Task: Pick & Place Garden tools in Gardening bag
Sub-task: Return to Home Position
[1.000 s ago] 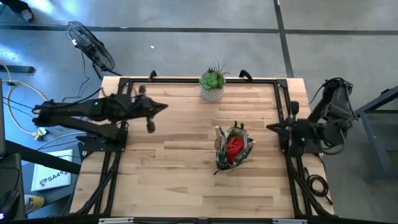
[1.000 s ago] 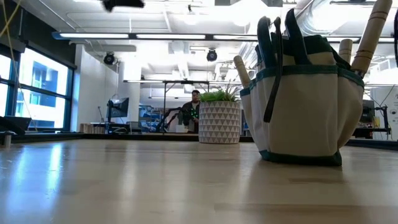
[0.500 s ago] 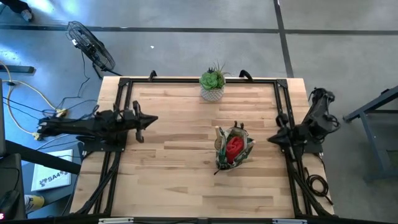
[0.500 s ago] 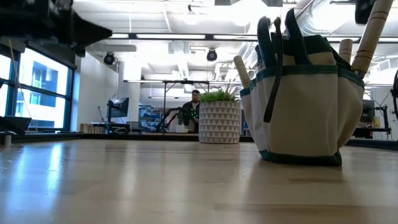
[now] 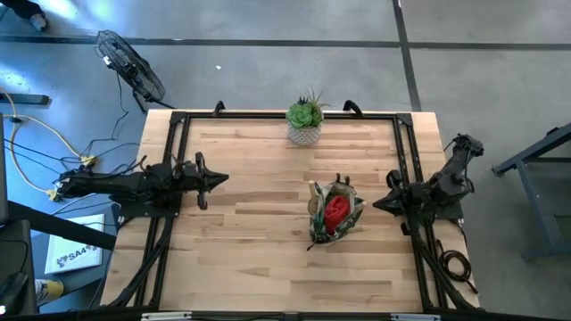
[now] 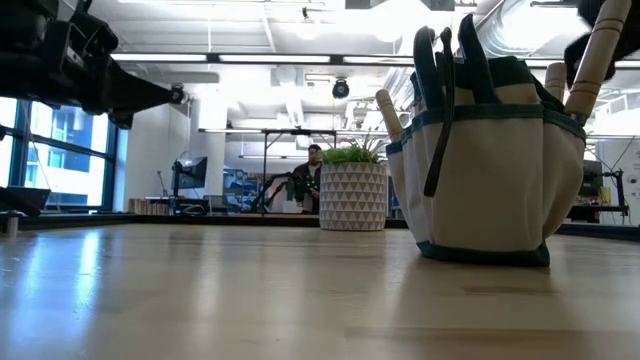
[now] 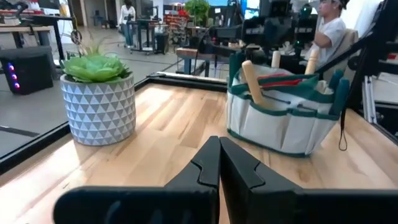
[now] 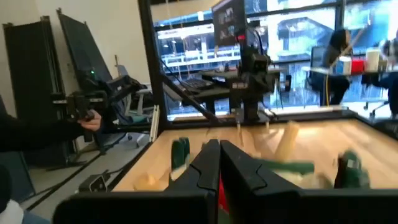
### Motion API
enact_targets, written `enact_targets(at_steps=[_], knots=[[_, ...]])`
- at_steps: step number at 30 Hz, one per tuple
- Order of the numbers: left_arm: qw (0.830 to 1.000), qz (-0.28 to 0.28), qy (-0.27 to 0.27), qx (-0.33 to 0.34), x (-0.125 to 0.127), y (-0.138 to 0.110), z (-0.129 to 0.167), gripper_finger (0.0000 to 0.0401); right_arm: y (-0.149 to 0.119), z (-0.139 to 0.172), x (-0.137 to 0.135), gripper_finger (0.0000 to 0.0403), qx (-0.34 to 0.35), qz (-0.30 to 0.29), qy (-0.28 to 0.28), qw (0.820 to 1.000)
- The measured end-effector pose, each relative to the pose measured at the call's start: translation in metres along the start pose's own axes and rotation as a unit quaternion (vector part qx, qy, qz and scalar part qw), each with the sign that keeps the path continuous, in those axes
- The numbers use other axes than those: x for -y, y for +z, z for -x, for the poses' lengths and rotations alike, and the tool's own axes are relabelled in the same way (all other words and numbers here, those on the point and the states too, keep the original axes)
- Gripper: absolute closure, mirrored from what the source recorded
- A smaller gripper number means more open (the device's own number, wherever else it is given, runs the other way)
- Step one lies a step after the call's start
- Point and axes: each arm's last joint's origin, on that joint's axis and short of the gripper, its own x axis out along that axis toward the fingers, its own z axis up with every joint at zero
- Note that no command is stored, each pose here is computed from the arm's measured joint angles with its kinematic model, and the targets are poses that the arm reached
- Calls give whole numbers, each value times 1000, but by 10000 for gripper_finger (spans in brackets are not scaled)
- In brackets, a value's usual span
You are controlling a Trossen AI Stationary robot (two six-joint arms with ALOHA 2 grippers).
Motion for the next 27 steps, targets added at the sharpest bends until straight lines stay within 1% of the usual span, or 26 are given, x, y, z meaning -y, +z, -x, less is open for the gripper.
enact_targets(at_steps=[5, 8, 11, 13, 16, 20, 24, 27], knots=[[1000, -3, -1, -2, 0, -1, 0, 401, -25, -5, 4, 399, -24, -25, -16, 999], [1000, -12, -3, -9, 0, -2, 0, 401, -28, -7, 8, 399, -19, -34, -34, 999], [999, -17, -7, -26, 0, -6, 0, 401, -28, -9, 10, 399, -19, -10, -35, 999], [999, -17, -12, -25, 0, -5, 0, 401, -27, -10, 12, 399, -15, 6, -47, 999], [999, -20, -13, -25, 0, -6, 0, 401, -28, -11, 17, 399, -20, 27, -77, 996], [999, -30, -19, -25, 1, -6, 0, 401, -28, -12, 25, 398, -17, 46, -136, 989], [998, -33, -42, -27, 2, -6, 0, 401, -27, -13, 32, 398, -13, 42, -181, 983], [997, -44, -65, -27, 3, -6, 0, 401, -27, -12, 38, 398, -5, 26, -240, 971]])
